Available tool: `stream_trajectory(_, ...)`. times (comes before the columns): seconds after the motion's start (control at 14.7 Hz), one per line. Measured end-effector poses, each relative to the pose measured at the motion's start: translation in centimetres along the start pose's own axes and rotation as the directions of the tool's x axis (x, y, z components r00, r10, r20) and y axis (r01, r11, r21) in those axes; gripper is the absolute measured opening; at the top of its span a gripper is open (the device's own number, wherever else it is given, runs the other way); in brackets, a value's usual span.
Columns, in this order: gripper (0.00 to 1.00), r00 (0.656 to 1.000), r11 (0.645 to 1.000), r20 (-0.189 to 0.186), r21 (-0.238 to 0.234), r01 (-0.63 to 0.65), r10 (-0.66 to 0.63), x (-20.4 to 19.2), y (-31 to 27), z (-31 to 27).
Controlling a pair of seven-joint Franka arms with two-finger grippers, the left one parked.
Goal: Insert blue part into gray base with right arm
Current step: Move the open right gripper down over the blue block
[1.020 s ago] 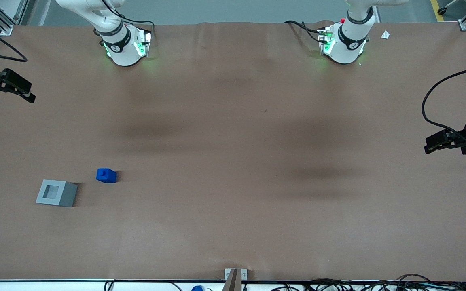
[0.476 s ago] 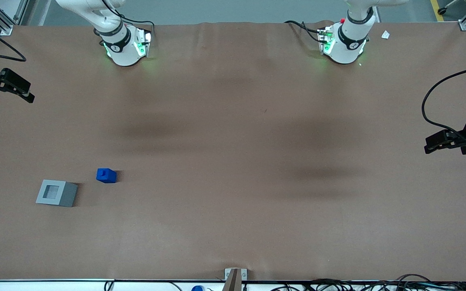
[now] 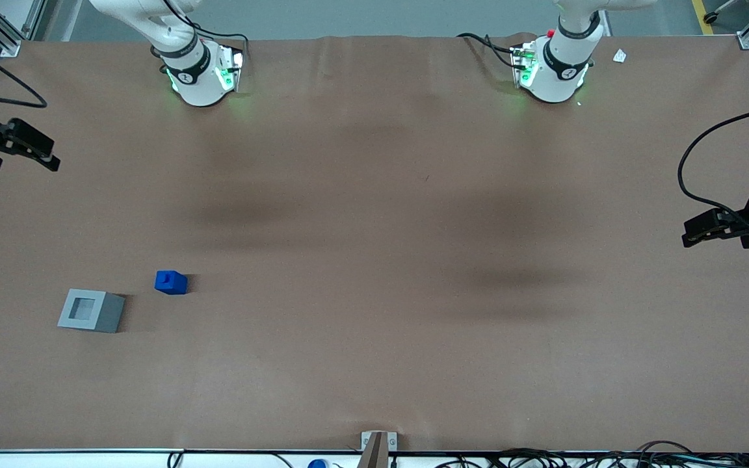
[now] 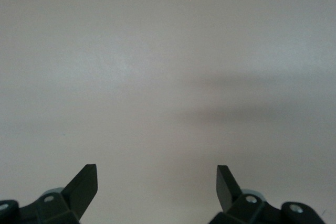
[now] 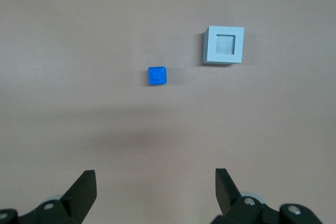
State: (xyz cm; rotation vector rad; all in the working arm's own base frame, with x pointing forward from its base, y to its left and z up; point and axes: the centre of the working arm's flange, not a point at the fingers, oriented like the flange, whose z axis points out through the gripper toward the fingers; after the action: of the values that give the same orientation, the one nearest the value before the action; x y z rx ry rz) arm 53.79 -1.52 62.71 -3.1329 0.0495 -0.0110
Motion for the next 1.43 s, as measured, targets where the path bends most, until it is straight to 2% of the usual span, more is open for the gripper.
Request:
stream_trajectory(0.41,1.0,0.998,1.0,0.059,-0.012,0.01,-0.01,5.2,-0.9,9.1)
stream_trajectory(0.54,1.0,0.998,1.0,0.064,-0.015,0.015,-0.014,6.5,-1.2,11.9)
stream_trajectory(0.95,1.0,1.0,1.0,0.025,-0.02,0.017,-0.016,7.7,-1.3,20.7)
stream_trajectory(1.22,1.0,1.0,1.0,0.022,-0.023,0.019,-0.018,7.9,-1.3,25.0)
stream_trajectory(1.43,1.0,1.0,0.999,0.004,-0.027,0.031,-0.031,8.8,-2.1,28.2)
